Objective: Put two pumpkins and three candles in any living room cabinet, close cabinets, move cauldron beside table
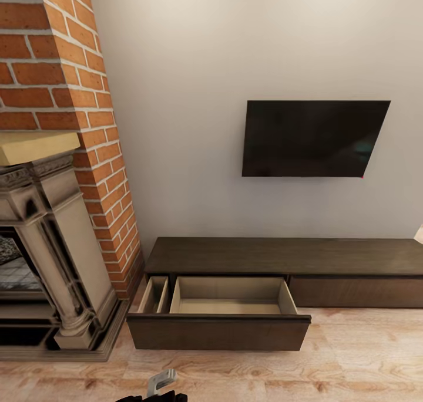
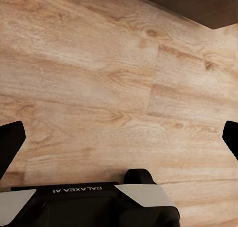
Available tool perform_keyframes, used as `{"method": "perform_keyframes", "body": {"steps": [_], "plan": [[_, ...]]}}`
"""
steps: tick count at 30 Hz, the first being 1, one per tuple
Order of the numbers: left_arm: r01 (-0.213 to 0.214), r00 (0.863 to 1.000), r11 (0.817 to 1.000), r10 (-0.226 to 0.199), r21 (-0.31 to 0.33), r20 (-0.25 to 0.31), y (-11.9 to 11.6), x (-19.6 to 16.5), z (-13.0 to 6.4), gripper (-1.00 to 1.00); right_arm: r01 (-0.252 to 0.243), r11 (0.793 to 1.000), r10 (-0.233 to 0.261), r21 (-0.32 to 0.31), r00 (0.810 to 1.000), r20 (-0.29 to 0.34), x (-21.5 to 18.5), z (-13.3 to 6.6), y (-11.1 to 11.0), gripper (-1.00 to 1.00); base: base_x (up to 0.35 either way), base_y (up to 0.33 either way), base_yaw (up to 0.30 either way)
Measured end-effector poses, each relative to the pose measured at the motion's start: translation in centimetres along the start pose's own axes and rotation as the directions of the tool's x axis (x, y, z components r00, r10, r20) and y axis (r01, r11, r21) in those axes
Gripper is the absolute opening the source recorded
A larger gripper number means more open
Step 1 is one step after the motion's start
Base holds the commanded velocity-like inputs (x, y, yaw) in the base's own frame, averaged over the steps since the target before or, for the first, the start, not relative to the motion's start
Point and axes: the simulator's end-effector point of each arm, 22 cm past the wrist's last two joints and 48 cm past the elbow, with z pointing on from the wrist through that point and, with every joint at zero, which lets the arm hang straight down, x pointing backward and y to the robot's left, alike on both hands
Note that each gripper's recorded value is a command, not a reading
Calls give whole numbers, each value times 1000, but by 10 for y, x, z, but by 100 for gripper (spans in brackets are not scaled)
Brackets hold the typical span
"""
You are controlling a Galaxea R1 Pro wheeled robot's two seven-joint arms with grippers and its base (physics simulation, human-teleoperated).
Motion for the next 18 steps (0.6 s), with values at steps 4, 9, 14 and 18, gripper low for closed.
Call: {"method": "perform_keyframes", "body": {"steps": [4, 9, 14, 18], "plan": [[3, 1000, 1000, -3, 1, 1, 1, -1, 0, 100, 0, 1000, 0, 0, 1000, 0, 0, 0, 0, 100, 0, 0, 0], [3, 1000, 1000, -3, 2, 1, -2, -1, -6, 100, 0, 1000, 0, 0, 1000, 0, -3, -6, 1, 100, 0, 0, 0], [2, 1000, 1000, -2, 2, 0, -5, -2, -12, 100, 0, 1000, 0, 0, 1000, 0, -5, -11, 2, 100, 0, 0, 0], [1, 1000, 1000, -1, 2, 0, -7, -2, -16, 100, 0, 1000, 0, 0, 1000, 0, -7, -16, 3, 100, 0, 0, 0]]}}
